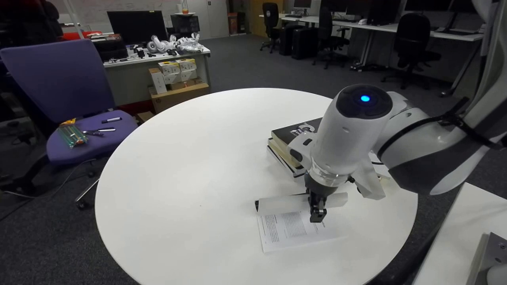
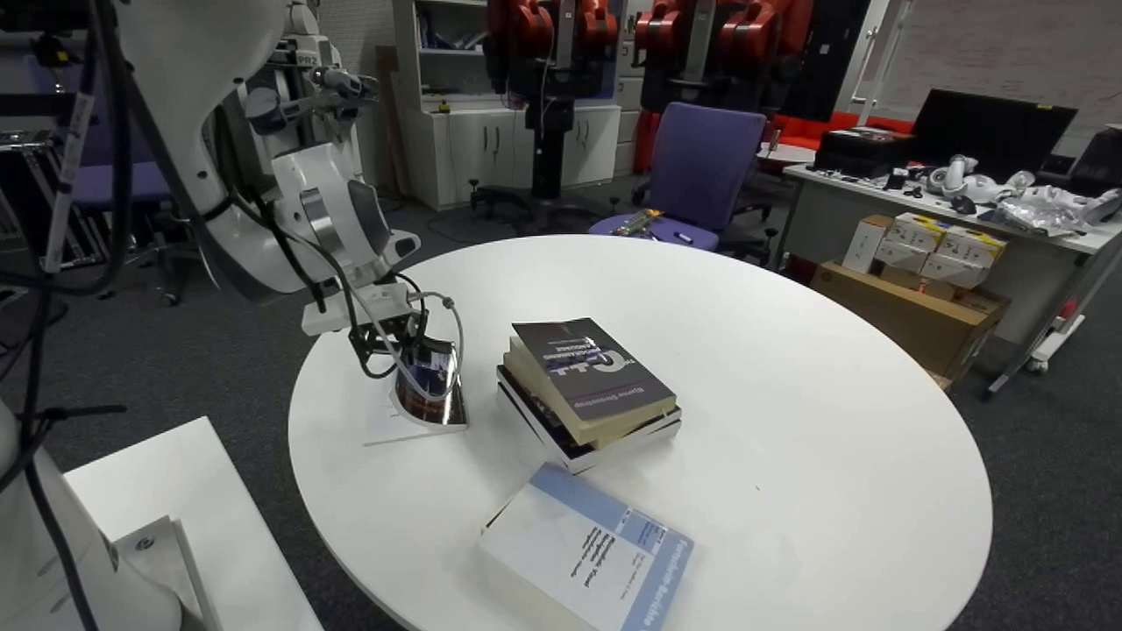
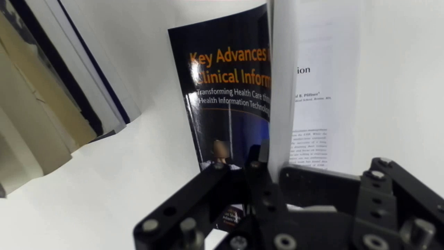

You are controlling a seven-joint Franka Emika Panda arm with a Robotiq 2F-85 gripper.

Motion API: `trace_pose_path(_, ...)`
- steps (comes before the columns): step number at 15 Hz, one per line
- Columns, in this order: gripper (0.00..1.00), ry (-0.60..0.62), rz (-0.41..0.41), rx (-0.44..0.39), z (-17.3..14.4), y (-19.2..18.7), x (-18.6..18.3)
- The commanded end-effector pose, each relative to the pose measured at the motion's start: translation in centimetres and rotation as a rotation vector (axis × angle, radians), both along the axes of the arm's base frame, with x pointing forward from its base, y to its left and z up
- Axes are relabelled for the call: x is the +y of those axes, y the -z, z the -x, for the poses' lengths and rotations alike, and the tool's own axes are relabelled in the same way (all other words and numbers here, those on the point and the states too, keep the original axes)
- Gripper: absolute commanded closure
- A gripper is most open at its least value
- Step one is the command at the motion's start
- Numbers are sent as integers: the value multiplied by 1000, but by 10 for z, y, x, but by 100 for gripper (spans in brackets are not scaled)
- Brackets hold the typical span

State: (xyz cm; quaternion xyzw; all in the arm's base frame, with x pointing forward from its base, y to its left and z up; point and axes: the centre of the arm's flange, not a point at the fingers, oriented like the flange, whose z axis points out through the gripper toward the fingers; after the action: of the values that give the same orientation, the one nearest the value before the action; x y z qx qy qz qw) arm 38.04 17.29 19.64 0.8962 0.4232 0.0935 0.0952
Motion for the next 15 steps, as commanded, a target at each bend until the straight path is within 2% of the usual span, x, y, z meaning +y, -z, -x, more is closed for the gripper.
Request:
trace_pose_path(1, 100, 26, -48, -34, -1, -55, -12)
trace_pose_path(5, 100, 44, -61, -39, -5, -62, -9)
trace_pose_path(6, 75, 42, -47, -29, -4, -55, -6)
trace_pose_path(8, 66, 34, -41, -2, 0, -39, -2)
trace_pose_path(15, 14, 3, -9, 128, 22, 19, 6)
